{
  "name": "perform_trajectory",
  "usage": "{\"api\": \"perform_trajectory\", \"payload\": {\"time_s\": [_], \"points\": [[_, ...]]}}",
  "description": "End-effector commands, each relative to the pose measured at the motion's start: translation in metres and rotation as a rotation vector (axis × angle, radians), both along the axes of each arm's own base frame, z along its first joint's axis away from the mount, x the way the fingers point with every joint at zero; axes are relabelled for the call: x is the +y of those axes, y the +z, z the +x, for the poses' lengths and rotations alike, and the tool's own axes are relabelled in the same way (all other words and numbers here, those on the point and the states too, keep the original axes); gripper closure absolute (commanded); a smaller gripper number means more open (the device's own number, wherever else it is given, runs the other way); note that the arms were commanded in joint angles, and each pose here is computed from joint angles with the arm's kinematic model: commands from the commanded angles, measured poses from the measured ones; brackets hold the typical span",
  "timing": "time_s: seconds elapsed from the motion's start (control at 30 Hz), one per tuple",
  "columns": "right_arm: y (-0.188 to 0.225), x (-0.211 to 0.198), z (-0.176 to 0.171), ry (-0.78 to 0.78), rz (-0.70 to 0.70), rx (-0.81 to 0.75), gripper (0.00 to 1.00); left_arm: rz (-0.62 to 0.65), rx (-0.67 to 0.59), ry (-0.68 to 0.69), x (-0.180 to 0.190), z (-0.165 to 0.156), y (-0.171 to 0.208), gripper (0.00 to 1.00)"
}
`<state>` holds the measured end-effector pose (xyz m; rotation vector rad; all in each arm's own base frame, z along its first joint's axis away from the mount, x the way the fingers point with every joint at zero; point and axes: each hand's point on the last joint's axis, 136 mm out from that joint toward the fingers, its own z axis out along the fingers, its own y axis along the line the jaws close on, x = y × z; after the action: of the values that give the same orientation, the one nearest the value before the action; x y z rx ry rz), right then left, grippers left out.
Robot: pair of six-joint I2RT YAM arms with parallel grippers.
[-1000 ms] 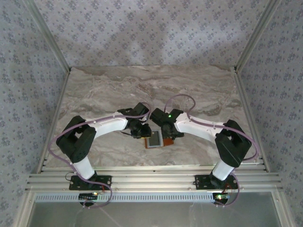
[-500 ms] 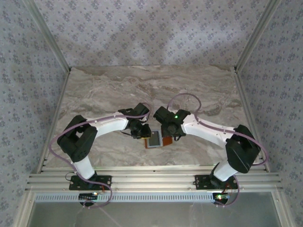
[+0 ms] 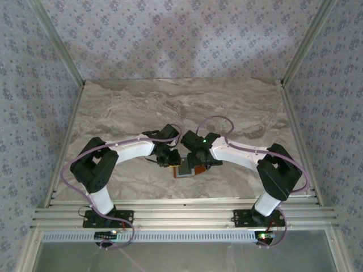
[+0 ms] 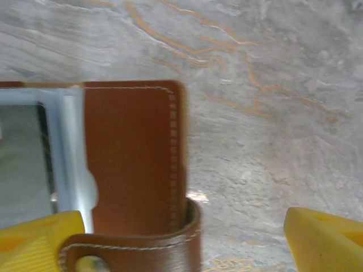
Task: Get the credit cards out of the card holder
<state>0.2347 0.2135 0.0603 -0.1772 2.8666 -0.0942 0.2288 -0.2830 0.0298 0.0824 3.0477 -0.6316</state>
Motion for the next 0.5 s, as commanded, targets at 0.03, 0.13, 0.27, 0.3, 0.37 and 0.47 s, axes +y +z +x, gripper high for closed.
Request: {"api": "perform_trajectory", "payload": {"time_s": [0.03,0.13,0.27,0.3,0.37,0.47], "points": [[0.014,-0.025,0.002,-0.055,-0.048,-0.043,0.08,0.069,0.034,-0.009,0.014,-0.011,-0.017,0.77],[0.021,-0.035,0.003,-0.085,-0.016,-0.06,0.09,0.074,0.036,-0.008,0.015,-0.012,-0.017,0.77],[0.022,-0.052,0.004,-0.131,0.007,-0.069,0.1,0.082,0.033,-0.008,0.018,-0.012,-0.016,0.77],[0.02,-0.057,0.004,-0.142,0.006,-0.065,0.11,0.084,0.034,-0.008,0.018,-0.013,-0.017,0.77],[0.013,-0.066,0.003,-0.164,0.003,-0.051,0.11,0.086,0.036,-0.009,0.018,-0.013,-0.017,0.77],[0.001,-0.078,0.001,-0.19,-0.011,-0.03,0.12,0.088,0.039,-0.006,0.019,-0.013,-0.018,0.78]]}}
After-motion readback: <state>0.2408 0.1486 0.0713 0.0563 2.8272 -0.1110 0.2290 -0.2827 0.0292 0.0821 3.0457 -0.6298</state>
